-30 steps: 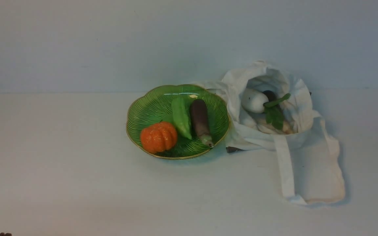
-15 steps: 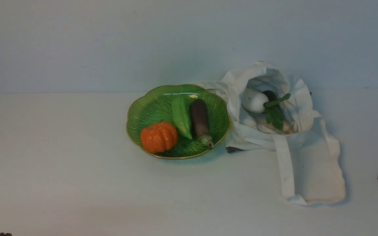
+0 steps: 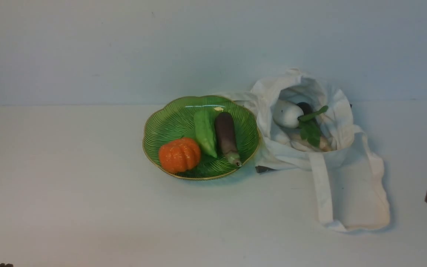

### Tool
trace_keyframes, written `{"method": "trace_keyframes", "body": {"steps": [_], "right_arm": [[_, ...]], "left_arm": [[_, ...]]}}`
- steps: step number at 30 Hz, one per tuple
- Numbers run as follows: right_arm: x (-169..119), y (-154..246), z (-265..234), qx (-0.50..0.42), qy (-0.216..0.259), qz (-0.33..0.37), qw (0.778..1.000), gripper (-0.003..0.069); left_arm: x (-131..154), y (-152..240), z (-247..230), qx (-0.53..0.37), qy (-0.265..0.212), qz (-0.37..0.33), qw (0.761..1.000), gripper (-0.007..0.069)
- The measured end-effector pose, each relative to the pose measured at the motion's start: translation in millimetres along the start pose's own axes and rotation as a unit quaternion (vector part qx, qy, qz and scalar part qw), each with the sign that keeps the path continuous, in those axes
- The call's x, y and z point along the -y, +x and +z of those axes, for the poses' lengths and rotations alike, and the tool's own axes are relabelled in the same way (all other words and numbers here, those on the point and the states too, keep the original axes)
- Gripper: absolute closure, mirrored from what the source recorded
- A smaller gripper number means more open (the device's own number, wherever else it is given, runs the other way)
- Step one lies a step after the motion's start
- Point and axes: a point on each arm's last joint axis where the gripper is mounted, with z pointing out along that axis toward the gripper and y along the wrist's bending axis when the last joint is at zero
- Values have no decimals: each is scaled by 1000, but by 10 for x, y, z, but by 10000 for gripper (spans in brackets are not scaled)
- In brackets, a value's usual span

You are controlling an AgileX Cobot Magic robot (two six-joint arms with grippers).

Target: Take vegetables from cloth bag on white table place on plate.

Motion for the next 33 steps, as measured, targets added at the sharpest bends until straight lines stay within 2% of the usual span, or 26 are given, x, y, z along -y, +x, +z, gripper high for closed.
{"method": "trace_keyframes", "body": {"steps": [9,12,18,20,24,27,33], "right_arm": [[-9,32,-13,0,-3,12,1000,673],[-8,175,-87,12,4,19,1000,673],[56,627,-194,21,94,49,994,673],[67,846,-235,25,138,66,988,673],[92,1123,-230,12,197,81,977,673],[102,1270,-205,-10,216,95,972,673],[103,1301,-201,-17,220,98,971,673]], "left_arm": [[0,0,0,0,0,0,1000,630],[0,0,0,0,0,0,1000,630],[0,0,0,0,0,0,1000,630],[0,0,0,0,0,0,1000,630],[0,0,0,0,0,0,1000,630],[0,0,0,0,0,0,1000,630],[0,0,0,0,0,0,1000,630]]}}
